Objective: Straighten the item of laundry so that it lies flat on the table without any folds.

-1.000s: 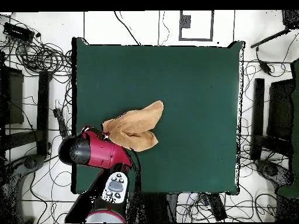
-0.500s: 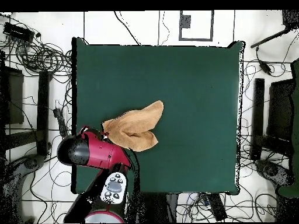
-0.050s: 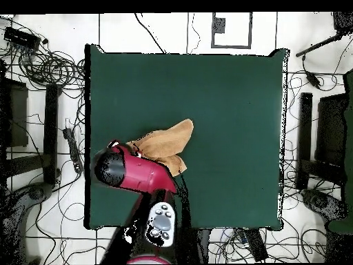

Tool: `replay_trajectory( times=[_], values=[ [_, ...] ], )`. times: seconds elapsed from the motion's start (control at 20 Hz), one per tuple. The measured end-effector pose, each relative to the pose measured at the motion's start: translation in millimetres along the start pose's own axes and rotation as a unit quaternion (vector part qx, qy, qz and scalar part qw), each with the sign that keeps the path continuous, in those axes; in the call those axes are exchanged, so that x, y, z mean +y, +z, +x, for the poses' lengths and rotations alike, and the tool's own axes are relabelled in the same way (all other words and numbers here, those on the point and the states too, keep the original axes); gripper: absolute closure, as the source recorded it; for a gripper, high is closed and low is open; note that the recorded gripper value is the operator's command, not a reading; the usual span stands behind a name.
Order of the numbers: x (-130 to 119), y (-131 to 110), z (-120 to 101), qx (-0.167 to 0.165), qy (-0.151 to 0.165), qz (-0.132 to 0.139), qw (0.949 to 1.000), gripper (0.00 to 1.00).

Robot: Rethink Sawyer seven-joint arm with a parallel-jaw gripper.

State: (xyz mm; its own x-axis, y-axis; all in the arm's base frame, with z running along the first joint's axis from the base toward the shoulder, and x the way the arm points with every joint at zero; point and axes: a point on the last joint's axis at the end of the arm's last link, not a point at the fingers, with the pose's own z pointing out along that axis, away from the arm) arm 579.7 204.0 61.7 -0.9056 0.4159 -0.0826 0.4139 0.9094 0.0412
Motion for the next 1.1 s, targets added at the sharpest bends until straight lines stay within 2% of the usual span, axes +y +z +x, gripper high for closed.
replay_trajectory(
  times=[0.05, 0.1, 0.3, 0.6, 0.75, 0.8, 0.95, 1.1],
  values=[
    [-4, -3, -6, 0.000, 0.003, 0.000, 1.0000, 0.00],
    [-15, -13, -27, -0.005, 0.011, 0.001, 0.9999, 0.00],
    [-28, -34, -60, -0.021, 0.017, 0.002, 0.9996, 0.00],
    [-34, -51, -84, -0.045, 0.029, -0.010, 0.9985, 0.00],
    [-39, -50, -97, -0.065, 0.038, -0.018, 0.9970, 0.00],
    [-41, -49, -105, -0.082, 0.043, -0.023, 0.9954, 0.00],
    [-43, -45, -112, -0.110, 0.047, -0.030, 0.9924, 0.00],
    [-42, -43, -113, -0.123, 0.045, -0.030, 0.9909, 0.00]
  ],
)
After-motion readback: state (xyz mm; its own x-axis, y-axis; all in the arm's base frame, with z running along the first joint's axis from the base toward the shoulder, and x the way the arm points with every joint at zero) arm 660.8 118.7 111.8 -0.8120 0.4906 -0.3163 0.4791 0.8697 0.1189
